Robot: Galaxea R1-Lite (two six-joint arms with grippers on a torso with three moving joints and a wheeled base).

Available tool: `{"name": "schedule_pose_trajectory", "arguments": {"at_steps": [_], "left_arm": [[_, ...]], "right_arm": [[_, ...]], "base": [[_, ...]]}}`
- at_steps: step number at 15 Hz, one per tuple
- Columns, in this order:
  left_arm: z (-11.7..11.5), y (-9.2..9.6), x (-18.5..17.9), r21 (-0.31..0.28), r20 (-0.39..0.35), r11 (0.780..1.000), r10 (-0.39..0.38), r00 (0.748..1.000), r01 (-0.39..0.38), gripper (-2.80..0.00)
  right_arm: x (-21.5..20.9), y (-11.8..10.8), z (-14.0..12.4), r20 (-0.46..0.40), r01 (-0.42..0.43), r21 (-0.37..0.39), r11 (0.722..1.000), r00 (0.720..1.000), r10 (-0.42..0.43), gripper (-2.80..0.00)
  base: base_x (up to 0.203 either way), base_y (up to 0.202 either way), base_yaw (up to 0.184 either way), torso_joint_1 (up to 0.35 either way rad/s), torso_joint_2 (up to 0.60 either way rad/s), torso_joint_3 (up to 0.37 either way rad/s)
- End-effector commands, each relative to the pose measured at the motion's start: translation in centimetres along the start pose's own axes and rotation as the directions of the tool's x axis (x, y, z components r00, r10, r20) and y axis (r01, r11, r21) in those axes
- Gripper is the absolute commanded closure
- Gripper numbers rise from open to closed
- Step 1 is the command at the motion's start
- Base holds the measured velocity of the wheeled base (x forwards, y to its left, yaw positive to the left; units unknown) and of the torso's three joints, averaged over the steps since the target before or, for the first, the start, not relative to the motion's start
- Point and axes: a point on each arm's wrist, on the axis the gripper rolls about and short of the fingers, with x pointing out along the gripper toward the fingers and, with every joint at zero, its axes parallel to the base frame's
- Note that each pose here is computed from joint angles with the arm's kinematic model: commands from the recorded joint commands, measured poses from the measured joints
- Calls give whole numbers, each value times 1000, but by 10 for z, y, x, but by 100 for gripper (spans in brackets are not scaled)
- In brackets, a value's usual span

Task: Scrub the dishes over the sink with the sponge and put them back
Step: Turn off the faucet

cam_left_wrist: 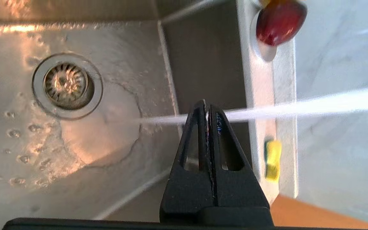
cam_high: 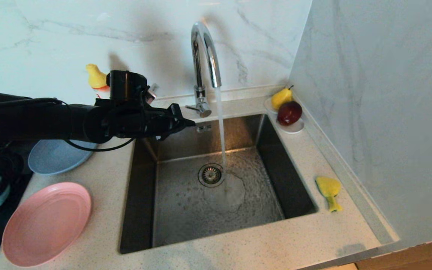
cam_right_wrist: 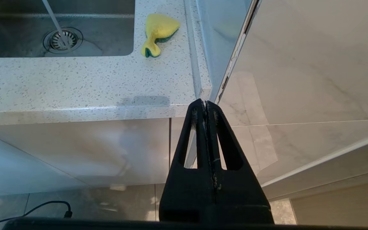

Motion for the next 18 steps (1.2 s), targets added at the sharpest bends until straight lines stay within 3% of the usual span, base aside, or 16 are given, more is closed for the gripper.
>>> {"name": "schedule_pose_trajectory", "arguments": {"at_steps": [1, 4, 10, 18], "left_arm": [[4, 4, 11, -15, 7, 1000, -7, 1000, 8, 0], [9, 7, 21, -50, 31, 999, -6, 999, 7, 0], [18, 11, 32, -47, 78, 999, 12, 997, -8, 0], [38, 25, 39, -88, 150, 996, 8, 989, 5, 0]], "right_arm": [[0, 0, 0, -2, -1, -1, 1000, 1000, 1, 0], [0, 0, 0, -3, -1, -1, 1000, 1000, 1, 0], [0, 0, 0, -3, -1, -1, 1000, 1000, 1, 0], [0, 0, 0, -2, -1, -1, 1000, 1000, 1, 0]], "base": [[0, 0, 0, 0, 0, 0], [0, 0, 0, 0, 0, 0], [0, 0, 0, 0, 0, 0], [0, 0, 0, 0, 0, 0]]}}
